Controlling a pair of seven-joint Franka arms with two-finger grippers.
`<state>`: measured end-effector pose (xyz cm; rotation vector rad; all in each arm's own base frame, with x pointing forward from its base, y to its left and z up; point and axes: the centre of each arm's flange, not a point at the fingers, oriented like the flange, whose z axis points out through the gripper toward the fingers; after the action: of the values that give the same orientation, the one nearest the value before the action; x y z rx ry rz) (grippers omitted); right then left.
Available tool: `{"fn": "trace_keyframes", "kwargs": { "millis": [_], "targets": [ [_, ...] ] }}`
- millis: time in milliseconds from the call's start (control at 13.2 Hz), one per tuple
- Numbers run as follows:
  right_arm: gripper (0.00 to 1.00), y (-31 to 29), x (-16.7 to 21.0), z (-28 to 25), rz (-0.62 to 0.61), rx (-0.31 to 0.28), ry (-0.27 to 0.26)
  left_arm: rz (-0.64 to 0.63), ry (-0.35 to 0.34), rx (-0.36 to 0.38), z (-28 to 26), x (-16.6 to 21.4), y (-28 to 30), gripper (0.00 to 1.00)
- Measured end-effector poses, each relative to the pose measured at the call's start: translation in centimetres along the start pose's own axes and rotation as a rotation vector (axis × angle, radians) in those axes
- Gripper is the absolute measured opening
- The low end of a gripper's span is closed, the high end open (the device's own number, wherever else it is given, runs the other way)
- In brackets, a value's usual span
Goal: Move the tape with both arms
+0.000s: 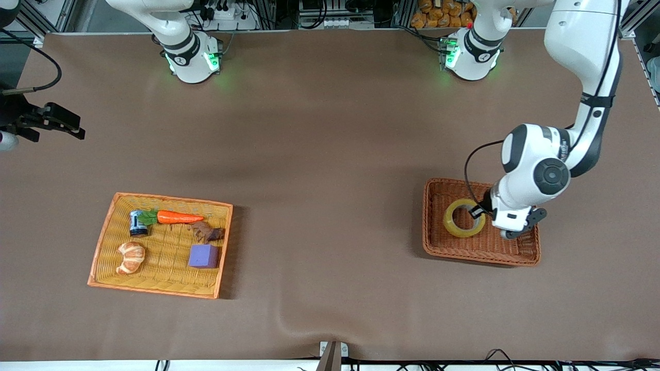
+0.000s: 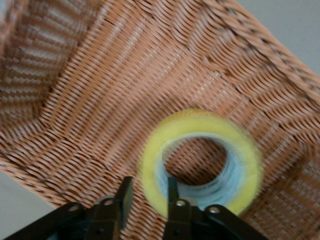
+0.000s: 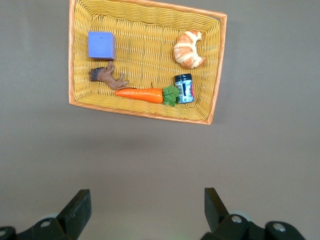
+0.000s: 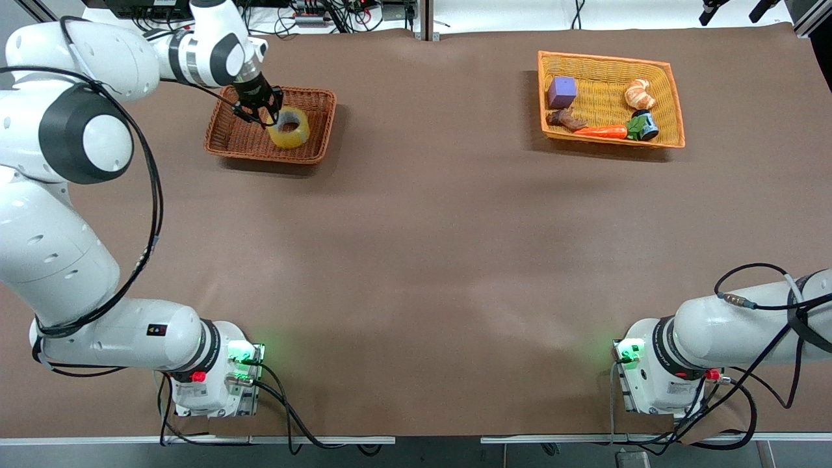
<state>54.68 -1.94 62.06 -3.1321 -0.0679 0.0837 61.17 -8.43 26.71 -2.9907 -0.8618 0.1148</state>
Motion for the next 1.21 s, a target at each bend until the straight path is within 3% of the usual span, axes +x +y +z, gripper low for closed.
{"fn": "trace_keyframes", "kwargs": {
  "millis": [151,377,604,830,981,1208],
  "targets": [
    [1.00,0.0,0.0,0.0,-0.001,0.000,0.000,-0.008,-0.002,0.004,-2.7,0.8,-0.1,0.64],
    [1.00,-0.2,0.0,0.0,-0.004,0.000,0.001,0.027,-0.001,0.009,-13.6,-0.2,2.0,0.99],
    [1.00,-0.2,0.0,-0.1,-0.004,0.000,0.003,0.117,0.130,-0.028,-25.9,-3.7,2.5,1.00],
    [1.00,-0.2,0.0,-0.2,-0.004,-0.001,0.006,0.315,0.238,-0.047,-34.5,-6.5,-1.3,1.00],
    [1.00,-0.2,0.1,-0.5,-0.004,-0.002,0.014,0.409,0.254,-0.019,-37.7,-7.0,-5.3,1.00],
    [1.00,-0.2,0.0,-1.0,-0.003,-0.002,0.023,0.455,0.212,0.018,-36.7,-4.8,-8.6,1.00]
  ]
}}
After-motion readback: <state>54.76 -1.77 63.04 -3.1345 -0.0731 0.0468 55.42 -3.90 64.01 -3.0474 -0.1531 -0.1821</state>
